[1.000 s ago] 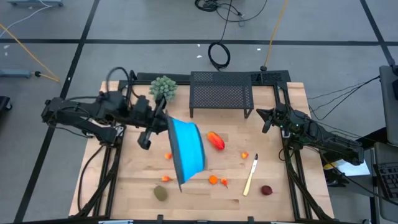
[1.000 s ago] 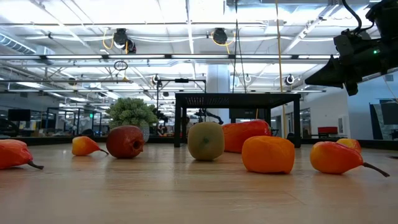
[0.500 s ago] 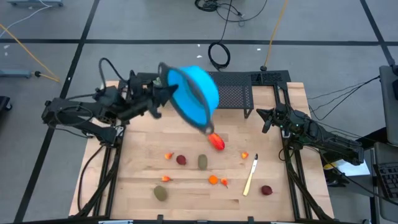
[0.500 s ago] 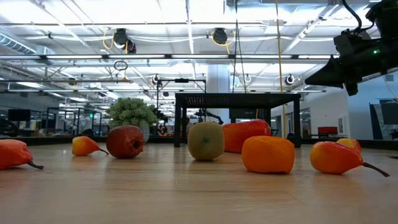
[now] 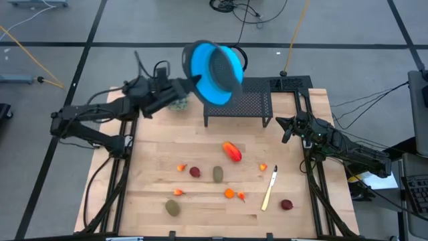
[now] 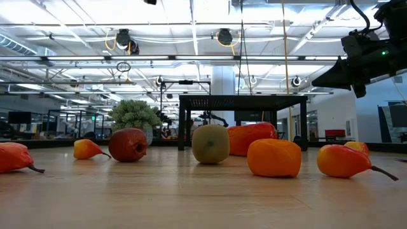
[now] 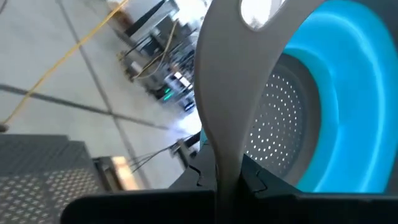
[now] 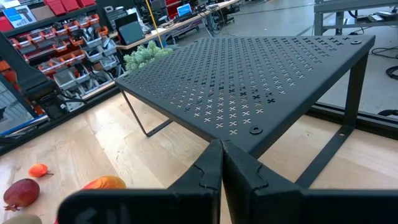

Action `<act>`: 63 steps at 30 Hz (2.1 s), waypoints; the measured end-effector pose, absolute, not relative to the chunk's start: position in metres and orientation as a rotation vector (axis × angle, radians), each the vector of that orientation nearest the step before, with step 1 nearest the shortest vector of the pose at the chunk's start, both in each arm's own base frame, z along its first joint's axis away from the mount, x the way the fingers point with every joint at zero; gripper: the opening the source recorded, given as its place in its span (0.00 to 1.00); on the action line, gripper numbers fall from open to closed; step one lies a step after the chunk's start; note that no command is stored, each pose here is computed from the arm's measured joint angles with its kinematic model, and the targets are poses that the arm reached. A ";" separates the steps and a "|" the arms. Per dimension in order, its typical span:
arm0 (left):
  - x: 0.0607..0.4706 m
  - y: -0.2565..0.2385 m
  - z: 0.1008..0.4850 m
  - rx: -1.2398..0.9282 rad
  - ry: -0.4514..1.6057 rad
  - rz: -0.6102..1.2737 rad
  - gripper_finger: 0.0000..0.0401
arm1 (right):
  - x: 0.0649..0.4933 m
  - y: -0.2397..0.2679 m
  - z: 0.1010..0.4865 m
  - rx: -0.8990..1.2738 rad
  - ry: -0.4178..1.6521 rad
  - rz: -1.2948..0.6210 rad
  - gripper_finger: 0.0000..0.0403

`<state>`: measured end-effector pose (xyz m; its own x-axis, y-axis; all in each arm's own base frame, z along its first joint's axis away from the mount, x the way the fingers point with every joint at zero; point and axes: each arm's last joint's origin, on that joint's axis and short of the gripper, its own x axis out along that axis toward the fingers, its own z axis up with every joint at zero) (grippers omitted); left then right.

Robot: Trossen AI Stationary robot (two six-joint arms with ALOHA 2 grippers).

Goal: Pick & Place Fruit
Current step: Put the blue strainer on the shelf

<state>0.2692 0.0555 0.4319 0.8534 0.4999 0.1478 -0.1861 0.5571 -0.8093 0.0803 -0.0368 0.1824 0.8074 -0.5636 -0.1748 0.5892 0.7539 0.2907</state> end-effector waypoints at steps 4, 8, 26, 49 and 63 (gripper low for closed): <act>0.281 0.071 0.443 -0.907 -0.246 0.470 0.00 | 0.080 -0.037 0.182 0.343 0.078 -0.630 0.00; 0.291 0.087 0.452 -0.907 -0.117 0.541 0.00 | 0.080 -0.037 0.182 0.343 0.080 -0.630 0.00; 0.317 0.177 0.414 -1.066 0.322 0.698 0.00 | 0.080 -0.037 0.182 0.343 0.082 -0.630 0.00; 0.298 0.241 0.361 -0.825 0.718 0.442 0.00 | 0.080 -0.037 0.181 0.344 0.090 -0.630 0.00; 0.296 0.272 0.337 -0.843 0.733 0.520 0.00 | 0.079 -0.036 0.178 0.345 0.129 -0.635 0.00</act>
<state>0.2961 0.2720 0.3373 0.6448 0.1266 -0.7538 -0.6701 0.5680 -0.4778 0.0795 -0.0364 0.1776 0.7994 -0.5581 -0.2225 0.6007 0.7504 0.2760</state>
